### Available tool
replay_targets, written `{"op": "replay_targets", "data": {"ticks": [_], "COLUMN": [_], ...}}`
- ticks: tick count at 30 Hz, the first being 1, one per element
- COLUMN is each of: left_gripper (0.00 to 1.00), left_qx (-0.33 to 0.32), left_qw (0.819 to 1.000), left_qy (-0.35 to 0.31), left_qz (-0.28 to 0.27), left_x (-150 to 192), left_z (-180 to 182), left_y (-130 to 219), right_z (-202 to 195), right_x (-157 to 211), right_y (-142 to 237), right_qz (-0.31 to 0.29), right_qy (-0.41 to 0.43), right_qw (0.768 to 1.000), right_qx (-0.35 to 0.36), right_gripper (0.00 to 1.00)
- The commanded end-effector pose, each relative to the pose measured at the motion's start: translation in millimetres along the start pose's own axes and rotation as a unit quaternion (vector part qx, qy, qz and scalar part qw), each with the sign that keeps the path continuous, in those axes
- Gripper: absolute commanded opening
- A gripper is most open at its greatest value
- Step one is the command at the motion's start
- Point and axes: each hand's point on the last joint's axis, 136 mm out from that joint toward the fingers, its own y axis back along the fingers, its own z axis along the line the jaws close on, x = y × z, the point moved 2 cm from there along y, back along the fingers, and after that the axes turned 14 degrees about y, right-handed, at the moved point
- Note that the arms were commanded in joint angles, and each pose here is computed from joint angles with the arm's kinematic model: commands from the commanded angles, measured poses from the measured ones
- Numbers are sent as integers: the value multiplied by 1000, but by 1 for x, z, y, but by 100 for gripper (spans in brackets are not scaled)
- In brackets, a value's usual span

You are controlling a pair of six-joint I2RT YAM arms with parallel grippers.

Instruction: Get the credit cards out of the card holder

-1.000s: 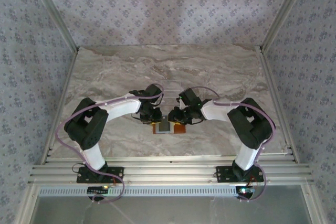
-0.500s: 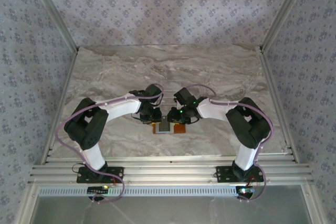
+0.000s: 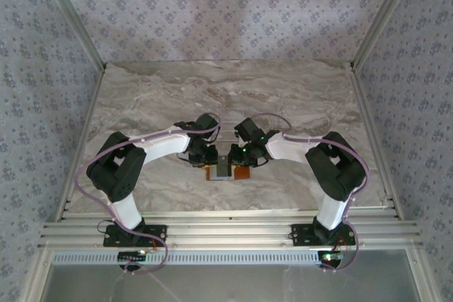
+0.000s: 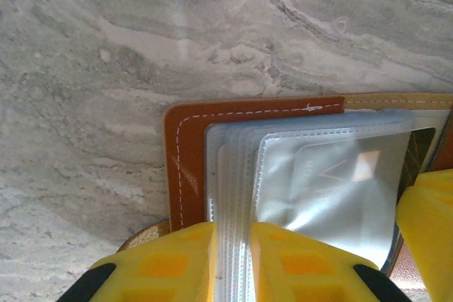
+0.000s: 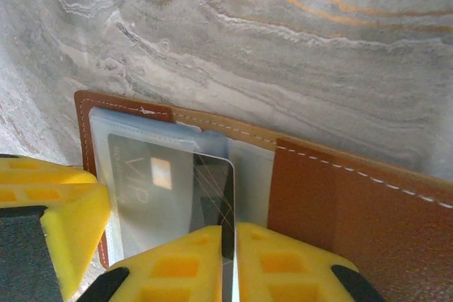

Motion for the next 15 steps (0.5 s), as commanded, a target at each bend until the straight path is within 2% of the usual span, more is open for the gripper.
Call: {"op": "replay_targets", "data": {"ticks": [1, 4, 9, 15], "left_gripper": [21, 21, 21, 21], "left_qx": [-40, -48, -49, -48], "left_qw": [999, 999, 999, 999], "left_qy": [-2, -2, -3, -4], "left_qz": [13, 14, 16, 17], "left_x": [8, 8, 9, 8], "left_z": [21, 24, 24, 23], "left_y": [-7, -9, -11, -10], "right_z": [-33, -31, -20, -14], "right_x": [22, 20, 15, 12], "right_y": [2, 6, 7, 4], "right_qz": [27, 17, -7, -15], "right_qy": [-24, -24, -30, -38], "right_qw": [997, 998, 1000, 996], "right_qx": [71, 60, -5, -83], "right_gripper": [11, 11, 25, 35]}}
